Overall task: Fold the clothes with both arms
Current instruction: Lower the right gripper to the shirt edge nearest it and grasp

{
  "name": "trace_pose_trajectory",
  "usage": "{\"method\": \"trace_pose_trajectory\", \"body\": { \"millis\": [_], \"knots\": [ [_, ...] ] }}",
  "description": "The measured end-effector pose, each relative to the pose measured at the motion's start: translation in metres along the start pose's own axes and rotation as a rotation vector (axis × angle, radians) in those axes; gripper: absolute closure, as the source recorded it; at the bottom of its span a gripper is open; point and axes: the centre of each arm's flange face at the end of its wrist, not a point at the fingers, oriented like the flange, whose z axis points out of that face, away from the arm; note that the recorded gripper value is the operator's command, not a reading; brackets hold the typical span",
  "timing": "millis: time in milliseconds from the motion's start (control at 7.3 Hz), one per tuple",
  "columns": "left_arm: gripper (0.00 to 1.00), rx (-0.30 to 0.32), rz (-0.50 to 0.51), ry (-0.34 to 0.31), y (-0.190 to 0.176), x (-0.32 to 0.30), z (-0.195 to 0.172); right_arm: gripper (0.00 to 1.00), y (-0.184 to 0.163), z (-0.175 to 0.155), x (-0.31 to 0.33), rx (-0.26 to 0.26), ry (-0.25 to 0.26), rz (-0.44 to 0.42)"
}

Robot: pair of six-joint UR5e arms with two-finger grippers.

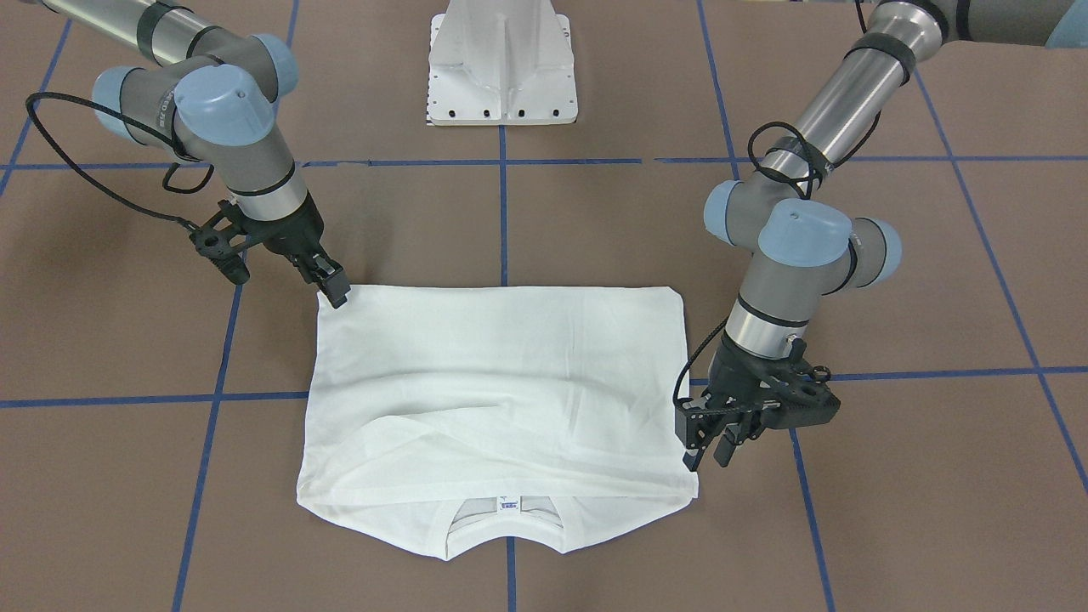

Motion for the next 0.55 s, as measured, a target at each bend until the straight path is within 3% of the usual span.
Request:
{"method": "trace_pose_trajectory", "body": {
  "millis": [137, 274, 411, 548],
  "knots": [
    [0.48, -0.001, 0.000, -0.002, 0.0001, -0.0002, 0.0002, 0.31, -0.0011, 0.0082, 0.0016, 0.005, 0.015, 0.004],
    [0.48, -0.002, 0.000, -0.004, 0.0001, -0.0004, 0.0004, 0.61, -0.0018, 0.0139, 0.0015, 0.009, 0.024, 0.006],
    [0.48, -0.002, 0.000, -0.004, 0.0001, -0.0003, 0.0003, 1.00, -0.0021, 0.0169, 0.0003, 0.011, 0.028, 0.015],
    [0.48, -0.001, 0.000, -0.003, 0.0000, 0.0003, -0.0002, 1.00, -0.0017, 0.0181, -0.0005, 0.011, 0.029, 0.037]
  ]
}}
